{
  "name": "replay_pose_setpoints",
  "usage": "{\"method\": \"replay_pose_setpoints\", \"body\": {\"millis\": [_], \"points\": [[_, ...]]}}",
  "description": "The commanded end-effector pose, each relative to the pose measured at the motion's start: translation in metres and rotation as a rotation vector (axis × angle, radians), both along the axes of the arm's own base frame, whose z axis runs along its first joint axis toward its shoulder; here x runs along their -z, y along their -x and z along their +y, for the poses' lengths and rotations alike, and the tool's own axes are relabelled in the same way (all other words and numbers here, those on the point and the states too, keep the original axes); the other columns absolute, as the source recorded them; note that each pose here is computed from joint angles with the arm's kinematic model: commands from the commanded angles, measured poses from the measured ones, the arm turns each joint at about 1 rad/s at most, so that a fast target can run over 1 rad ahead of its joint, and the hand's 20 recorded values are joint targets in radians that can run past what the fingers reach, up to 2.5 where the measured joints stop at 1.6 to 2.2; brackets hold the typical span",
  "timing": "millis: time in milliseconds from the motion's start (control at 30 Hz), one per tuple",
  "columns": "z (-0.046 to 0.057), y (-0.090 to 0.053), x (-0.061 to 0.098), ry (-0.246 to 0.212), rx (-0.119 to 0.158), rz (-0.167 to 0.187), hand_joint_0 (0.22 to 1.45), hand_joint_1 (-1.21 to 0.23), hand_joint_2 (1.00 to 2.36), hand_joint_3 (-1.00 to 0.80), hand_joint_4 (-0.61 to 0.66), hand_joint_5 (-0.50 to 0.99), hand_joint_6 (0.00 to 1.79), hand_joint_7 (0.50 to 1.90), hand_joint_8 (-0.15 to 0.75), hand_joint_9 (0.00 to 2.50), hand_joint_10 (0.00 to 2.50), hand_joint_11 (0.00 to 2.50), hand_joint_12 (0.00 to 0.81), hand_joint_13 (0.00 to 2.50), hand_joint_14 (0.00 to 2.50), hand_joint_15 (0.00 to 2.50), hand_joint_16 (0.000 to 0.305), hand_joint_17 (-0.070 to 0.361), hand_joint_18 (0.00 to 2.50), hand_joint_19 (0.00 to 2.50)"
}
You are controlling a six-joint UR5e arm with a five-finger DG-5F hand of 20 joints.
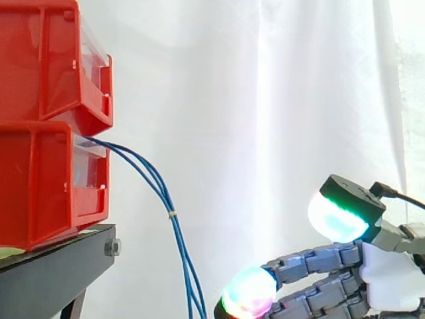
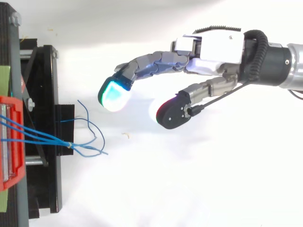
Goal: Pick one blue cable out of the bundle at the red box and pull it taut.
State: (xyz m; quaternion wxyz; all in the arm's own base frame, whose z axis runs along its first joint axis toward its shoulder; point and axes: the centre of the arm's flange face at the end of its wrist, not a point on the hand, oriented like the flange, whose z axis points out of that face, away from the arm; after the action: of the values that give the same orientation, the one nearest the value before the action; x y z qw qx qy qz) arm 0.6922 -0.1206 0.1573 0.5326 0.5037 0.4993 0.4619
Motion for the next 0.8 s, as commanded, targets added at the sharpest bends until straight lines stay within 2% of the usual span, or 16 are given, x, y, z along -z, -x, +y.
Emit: {"method": "replay_pose_setpoints", "body": {"millis": [0, 167, 333, 400, 500, 533, 567, 600, 667, 700, 767], "points": [[0.003, -0.002, 0.001, 0.0, -0.006, -0.004, 0.5, -0.56, 1.0, -0.5, 0.25, -0.23, 0.5, 0.63, 0.304, 0.39, 0.0, 0.05, 0.354, 0.18, 0.0, 0.1, 0.056, 0.125, 0.15, 0.18], [0.003, -0.007, 0.007, -0.004, -0.005, -0.019, 0.5, -0.56, 1.0, -0.5, 0.25, -0.23, 0.5, 0.63, 0.304, 0.39, 0.0, 0.04, 0.354, 0.19, 0.0, 0.1, 0.055, 0.125, 0.15, 0.18], [0.008, -0.019, -0.007, 0.002, 0.011, -0.052, 0.5, -0.56, 1.0, -0.5, 0.25, -0.23, 0.5, 0.63, 0.304, 0.39, 0.0, 0.05, 0.354, 0.19, 0.0, 0.11, 0.055, 0.124, 0.16, 0.18], [0.01, -0.028, -0.003, 0.005, 0.018, -0.053, 0.5, -0.56, 1.0, -0.5, 0.25, -0.23, 0.5, 0.63, 0.305, 0.4, 0.0, 0.05, 0.354, 0.2, 0.0, 0.11, 0.055, 0.124, 0.16, 0.19], [0.013, -0.045, 0.011, -0.003, 0.012, -0.046, 0.5, -0.56, 1.0, -0.5, 0.26, -0.23, 0.5, 0.63, 0.305, 0.4, 0.0, 0.04, 0.354, 0.2, 0.0, 0.11, 0.055, 0.124, 0.16, 0.19], [0.014, -0.059, 0.016, -0.017, 0.007, -0.055, 0.5, -0.56, 1.0, -0.5, 0.26, -0.23, 0.5, 0.63, 0.305, 0.4, 0.0, 0.04, 0.354, 0.2, 0.0, 0.11, 0.055, 0.124, 0.16, 0.19], [0.015, -0.065, 0.019, -0.024, 0.001, -0.054, 0.5, -0.56, 1.0, -0.5, 0.26, -0.22, 0.5, 0.63, 0.306, 0.4, 0.0, 0.04, 0.355, 0.2, 0.0, 0.11, 0.055, 0.123, 0.17, 0.19], [0.015, -0.069, 0.022, -0.033, -0.004, -0.048, 0.5, -0.56, 1.0, -0.5, 0.26, -0.22, 0.5, 0.63, 0.306, 0.4, 0.0, 0.04, 0.355, 0.2, 0.0, 0.11, 0.055, 0.123, 0.17, 0.2], [0.022, -0.077, 0.024, -0.048, -0.025, -0.024, 0.5, -0.56, 1.0, -0.5, 0.26, -0.22, 0.5, 0.63, 0.307, 0.4, 0.0, 0.04, 0.355, 0.2, 0.0, 0.11, 0.055, 0.123, 0.17, 0.2], [0.026, -0.077, 0.023, -0.05, -0.03, -0.023, 0.5, -0.56, 1.0, -0.5, 0.27, -0.22, 0.5, 0.63, 0.307, 0.41, 0.0, 0.05, 0.355, 0.2, 0.0, 0.11, 0.055, 0.123, 0.17, 0.19], [0.026, -0.078, 0.022, -0.053, -0.027, -0.029, 0.5, -0.56, 1.0, -0.5, 0.26, -0.22, 0.5, 0.63, 0.307, 0.41, 0.0, 0.05, 0.355, 0.2, 0.0, 0.11, 0.055, 0.123, 0.17, 0.2]]}}
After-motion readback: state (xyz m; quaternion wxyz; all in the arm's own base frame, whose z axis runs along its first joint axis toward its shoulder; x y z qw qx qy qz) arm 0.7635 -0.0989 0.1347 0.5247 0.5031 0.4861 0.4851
